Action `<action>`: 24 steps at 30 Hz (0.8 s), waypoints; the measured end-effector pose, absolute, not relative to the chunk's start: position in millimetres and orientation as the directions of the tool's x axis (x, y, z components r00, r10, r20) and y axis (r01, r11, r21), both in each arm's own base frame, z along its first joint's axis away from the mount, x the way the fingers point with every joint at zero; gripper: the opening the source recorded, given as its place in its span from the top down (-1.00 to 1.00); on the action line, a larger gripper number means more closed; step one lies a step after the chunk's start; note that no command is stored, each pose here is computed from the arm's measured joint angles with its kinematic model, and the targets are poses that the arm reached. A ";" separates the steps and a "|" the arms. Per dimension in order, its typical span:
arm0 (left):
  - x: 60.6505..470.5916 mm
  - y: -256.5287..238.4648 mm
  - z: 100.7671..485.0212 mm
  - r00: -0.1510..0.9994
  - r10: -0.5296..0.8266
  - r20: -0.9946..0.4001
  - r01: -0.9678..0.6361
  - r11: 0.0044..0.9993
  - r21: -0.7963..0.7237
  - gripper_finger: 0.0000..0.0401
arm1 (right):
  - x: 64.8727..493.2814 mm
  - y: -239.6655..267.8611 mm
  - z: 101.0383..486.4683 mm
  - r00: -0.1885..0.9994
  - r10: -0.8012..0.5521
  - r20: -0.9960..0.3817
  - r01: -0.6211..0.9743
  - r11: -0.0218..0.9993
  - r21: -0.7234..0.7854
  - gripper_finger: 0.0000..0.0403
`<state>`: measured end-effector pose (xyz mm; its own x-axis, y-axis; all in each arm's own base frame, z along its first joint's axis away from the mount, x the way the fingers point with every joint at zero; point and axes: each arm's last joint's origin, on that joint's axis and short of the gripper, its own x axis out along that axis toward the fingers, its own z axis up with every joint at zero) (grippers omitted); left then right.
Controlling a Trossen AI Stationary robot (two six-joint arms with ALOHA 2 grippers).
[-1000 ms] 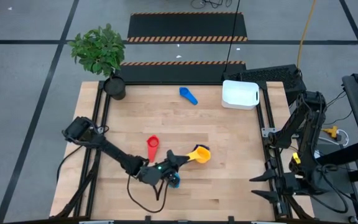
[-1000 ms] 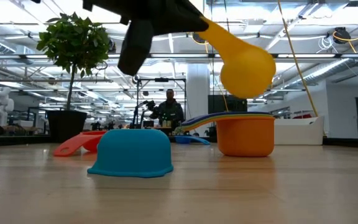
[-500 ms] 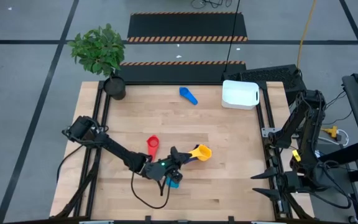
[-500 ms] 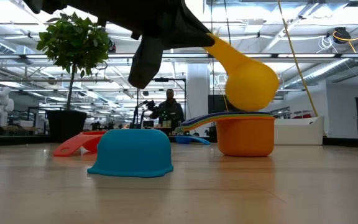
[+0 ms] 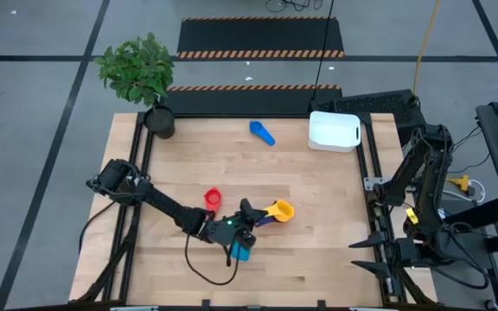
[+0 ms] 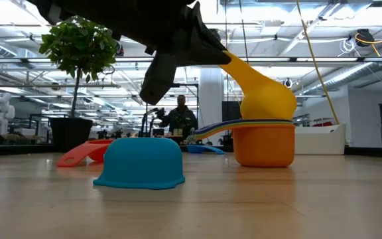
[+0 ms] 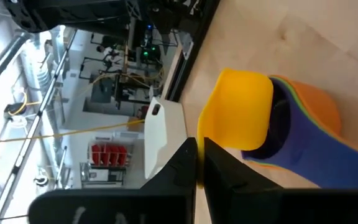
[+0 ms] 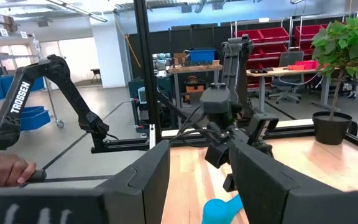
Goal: Nest measuring cups in basket
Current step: Stack the yellow measuring cup on top of the violet measuring cup
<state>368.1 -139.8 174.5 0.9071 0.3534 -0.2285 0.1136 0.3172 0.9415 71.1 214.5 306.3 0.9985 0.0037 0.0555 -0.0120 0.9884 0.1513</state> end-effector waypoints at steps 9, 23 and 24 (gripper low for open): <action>366.6 -139.2 170.0 0.895 0.358 -0.266 0.120 0.381 0.917 0.90 | 71.1 214.5 306.3 0.998 0.004 0.056 -0.013 0.987 0.159 0.20; 363.6 -138.5 168.1 0.879 0.367 -0.304 0.047 0.568 0.822 -0.05 | 70.9 214.6 306.3 0.998 0.005 0.056 -0.014 0.987 0.162 0.20; 361.2 -138.1 170.5 0.873 0.370 -0.318 0.039 0.597 0.802 -0.12 | 70.9 214.6 306.3 0.998 0.005 0.056 -0.014 0.987 0.161 0.20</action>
